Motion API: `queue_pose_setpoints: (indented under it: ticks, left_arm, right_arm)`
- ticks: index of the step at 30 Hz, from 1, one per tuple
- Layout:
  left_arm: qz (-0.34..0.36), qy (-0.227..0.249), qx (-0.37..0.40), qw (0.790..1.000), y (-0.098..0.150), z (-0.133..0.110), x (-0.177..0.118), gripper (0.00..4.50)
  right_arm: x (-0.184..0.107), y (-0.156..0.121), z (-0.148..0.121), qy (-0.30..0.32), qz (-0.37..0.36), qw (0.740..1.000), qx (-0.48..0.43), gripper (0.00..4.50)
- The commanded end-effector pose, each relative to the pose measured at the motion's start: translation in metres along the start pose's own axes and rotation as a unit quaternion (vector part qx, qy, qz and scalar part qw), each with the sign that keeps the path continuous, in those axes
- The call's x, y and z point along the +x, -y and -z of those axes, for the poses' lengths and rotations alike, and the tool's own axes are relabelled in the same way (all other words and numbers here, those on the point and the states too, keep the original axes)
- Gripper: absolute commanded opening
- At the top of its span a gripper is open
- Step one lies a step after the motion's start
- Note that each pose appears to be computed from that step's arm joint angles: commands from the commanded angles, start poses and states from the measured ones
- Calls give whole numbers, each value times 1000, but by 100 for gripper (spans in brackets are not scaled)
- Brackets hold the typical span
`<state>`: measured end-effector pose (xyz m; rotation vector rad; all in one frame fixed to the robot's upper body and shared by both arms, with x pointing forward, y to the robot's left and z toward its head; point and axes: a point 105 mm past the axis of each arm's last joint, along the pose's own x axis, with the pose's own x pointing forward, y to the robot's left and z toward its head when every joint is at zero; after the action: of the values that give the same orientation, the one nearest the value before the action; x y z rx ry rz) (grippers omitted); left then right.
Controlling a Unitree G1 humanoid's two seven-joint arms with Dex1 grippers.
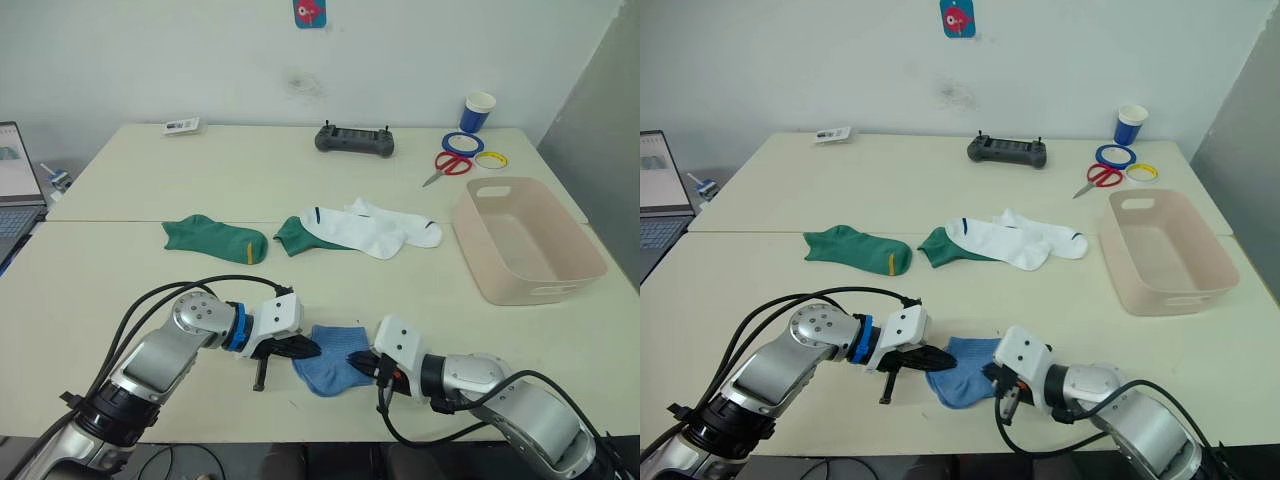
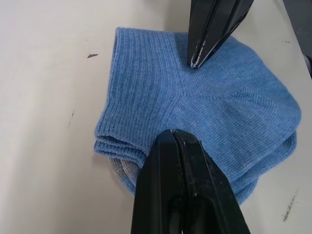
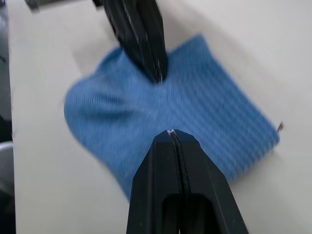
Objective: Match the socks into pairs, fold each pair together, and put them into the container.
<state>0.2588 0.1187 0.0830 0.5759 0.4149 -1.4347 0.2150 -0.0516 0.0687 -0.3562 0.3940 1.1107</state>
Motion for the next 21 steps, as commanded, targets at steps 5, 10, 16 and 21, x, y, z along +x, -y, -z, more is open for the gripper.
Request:
queue_pose_setpoints:
  ticks: [5,10,16,21]
  left_arm:
    - [4,-4,-9,1000,1,10,-5,0]
    - [38,43,26,998,3,-22,-14,0]
    - [43,30,39,998,-4,-27,-17,0]
    - [41,0,37,998,-4,-8,-12,0]
  right_arm:
    - [-20,0,-1,19,24,999,-15,3]
    - [-36,8,-18,58,67,996,16,3]
    - [-49,16,-13,48,121,990,61,3]
    - [-44,20,-15,57,116,984,120,19]
